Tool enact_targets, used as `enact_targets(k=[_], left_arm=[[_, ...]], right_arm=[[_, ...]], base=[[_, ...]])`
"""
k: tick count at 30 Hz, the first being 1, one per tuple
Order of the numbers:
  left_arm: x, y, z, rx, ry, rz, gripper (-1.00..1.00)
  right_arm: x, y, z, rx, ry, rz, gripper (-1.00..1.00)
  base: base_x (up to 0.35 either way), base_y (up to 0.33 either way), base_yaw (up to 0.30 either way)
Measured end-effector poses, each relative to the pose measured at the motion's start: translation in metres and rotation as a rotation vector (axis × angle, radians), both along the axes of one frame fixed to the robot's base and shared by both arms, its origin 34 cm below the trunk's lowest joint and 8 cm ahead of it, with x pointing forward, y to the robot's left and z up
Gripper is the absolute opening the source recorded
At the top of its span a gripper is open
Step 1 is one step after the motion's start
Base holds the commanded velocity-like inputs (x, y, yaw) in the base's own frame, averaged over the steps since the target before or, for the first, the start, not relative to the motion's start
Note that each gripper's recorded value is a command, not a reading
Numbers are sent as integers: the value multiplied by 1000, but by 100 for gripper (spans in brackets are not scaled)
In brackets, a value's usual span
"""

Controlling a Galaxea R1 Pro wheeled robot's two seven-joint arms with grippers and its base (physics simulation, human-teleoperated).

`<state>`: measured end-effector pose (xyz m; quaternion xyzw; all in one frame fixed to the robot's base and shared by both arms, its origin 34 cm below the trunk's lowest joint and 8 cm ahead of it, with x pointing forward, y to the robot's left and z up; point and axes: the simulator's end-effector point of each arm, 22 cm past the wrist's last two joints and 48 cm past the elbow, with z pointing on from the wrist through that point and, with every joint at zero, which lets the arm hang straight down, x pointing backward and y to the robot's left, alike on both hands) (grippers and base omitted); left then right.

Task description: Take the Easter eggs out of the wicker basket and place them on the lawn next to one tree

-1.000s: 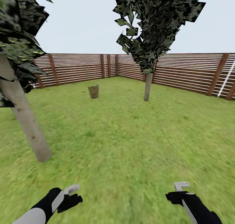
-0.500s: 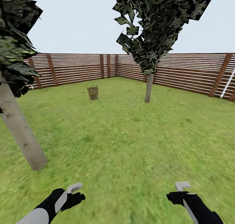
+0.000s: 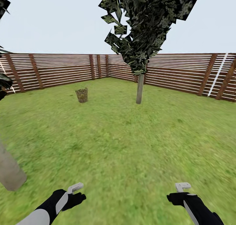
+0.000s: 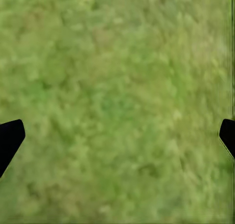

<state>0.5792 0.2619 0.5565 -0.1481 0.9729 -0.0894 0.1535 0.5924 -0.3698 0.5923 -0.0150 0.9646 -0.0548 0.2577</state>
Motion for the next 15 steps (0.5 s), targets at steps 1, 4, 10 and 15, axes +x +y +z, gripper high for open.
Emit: enact_targets(k=[1,4,10,15], left_arm=[[0,0,0,0,0,0,100],[0,0,0,-1,0,0,100],[-1,-1,0,-1,1,0,100],[-1,-1,0,-1,2,0,100]], right_arm=[[0,0,0,0,0,0,100],[0,0,0,0,0,-1,100],[0,0,0,-1,0,-2,100],[0,0,0,-1,-1,-2,100]], base=[[331,-137,-299],[331,-137,-223],[331,-137,-42],[331,-137,-3]])
